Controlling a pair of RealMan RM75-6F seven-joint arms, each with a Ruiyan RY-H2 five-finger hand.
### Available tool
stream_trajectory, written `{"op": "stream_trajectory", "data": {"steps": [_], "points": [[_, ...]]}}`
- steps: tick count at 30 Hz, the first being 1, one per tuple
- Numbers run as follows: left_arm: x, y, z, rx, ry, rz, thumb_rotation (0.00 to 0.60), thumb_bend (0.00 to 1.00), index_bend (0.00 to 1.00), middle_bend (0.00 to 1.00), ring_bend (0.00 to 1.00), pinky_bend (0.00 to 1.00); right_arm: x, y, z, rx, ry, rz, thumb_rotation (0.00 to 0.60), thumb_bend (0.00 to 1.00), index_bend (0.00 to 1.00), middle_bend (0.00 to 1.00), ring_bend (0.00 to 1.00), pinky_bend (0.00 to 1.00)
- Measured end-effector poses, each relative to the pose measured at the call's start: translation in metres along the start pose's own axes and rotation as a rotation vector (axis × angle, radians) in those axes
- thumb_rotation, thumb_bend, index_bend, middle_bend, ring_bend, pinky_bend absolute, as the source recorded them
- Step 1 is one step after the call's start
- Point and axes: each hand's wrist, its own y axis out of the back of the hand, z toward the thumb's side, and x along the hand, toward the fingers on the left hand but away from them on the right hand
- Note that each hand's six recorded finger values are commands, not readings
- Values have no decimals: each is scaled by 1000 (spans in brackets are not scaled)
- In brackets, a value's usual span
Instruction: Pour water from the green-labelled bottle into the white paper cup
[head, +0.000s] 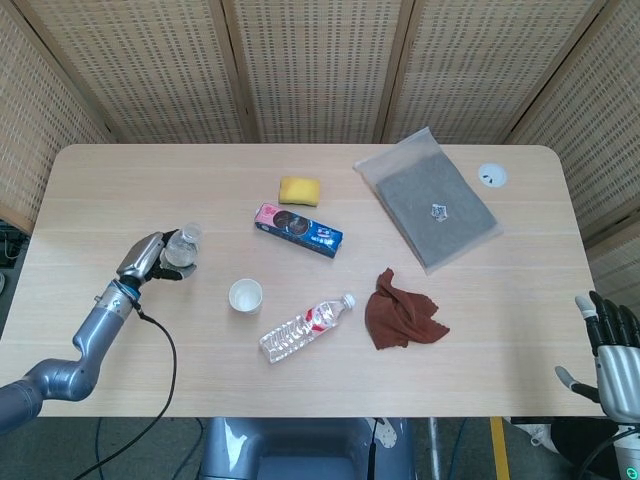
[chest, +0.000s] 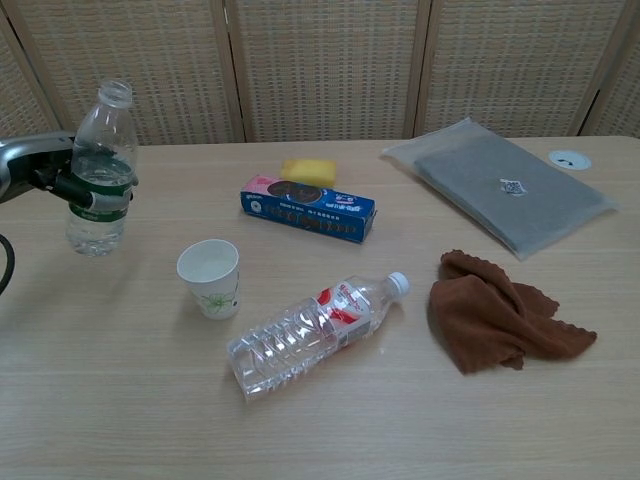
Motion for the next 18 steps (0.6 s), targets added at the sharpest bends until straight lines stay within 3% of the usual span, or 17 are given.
{"op": "stream_trajectory", "data": {"steps": [9,18], "points": [[6,-21,-11,-257,-35,20,600,482,578,479,324,346,0,-1,0,1,-1,5,600,0,0,0,0,0],[10,-40,-25,-409,-30,35,600,472,578,446,324,314,-1,-3,-1,4,-3,10,600,0,0,0,0,0]]}}
